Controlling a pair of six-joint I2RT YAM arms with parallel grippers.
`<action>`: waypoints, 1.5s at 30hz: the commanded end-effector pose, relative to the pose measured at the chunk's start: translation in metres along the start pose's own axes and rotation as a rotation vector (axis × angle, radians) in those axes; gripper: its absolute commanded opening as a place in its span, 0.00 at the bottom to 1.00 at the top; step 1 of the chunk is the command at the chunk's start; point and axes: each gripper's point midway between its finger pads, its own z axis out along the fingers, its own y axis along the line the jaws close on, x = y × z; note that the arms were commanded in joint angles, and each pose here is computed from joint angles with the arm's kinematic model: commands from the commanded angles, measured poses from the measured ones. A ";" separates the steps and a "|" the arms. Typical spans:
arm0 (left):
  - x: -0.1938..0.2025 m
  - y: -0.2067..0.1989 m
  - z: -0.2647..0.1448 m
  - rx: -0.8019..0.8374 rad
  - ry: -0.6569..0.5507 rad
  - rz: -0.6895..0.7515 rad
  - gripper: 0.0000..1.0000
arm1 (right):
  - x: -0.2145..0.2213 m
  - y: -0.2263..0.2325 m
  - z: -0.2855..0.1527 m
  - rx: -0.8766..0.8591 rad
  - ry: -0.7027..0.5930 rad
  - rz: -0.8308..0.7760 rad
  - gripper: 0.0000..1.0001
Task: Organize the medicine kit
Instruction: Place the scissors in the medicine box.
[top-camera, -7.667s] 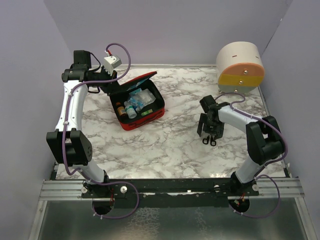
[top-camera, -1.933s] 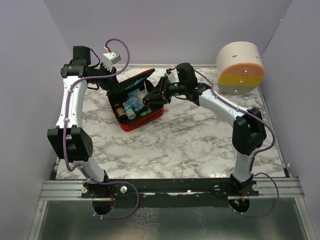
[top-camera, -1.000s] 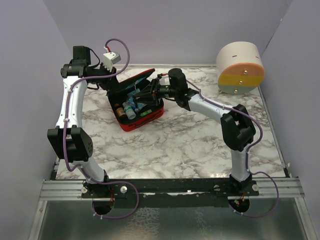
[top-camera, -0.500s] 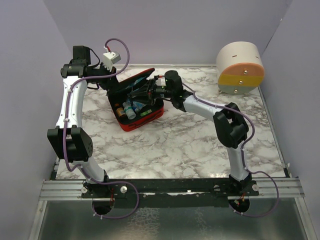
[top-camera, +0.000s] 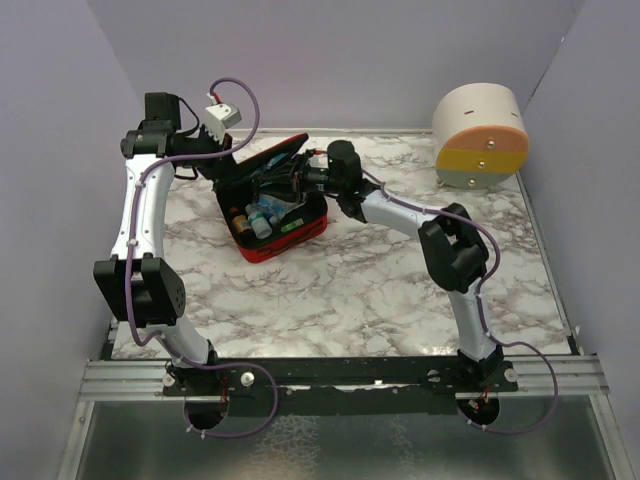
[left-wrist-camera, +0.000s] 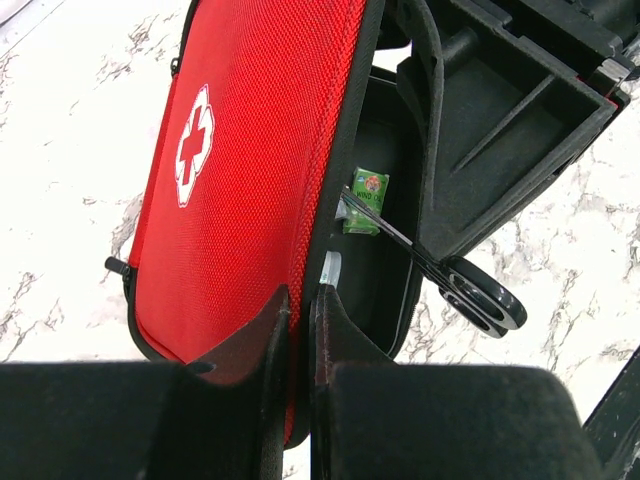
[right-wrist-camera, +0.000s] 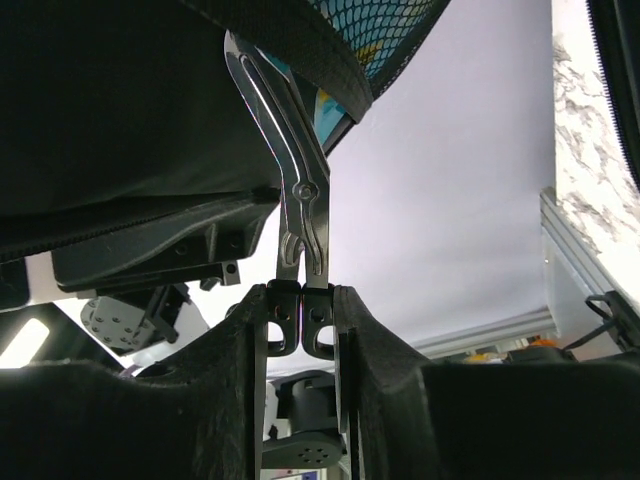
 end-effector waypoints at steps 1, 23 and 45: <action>0.010 -0.001 -0.006 -0.022 0.029 -0.011 0.00 | 0.001 0.036 0.005 -0.136 -0.019 -0.034 0.01; 0.006 -0.004 -0.008 -0.015 0.016 -0.008 0.00 | -0.032 0.047 0.002 -0.334 -0.129 0.101 0.01; 0.002 -0.006 -0.011 -0.007 0.024 -0.002 0.00 | -0.059 0.042 0.018 -0.402 -0.147 0.100 0.01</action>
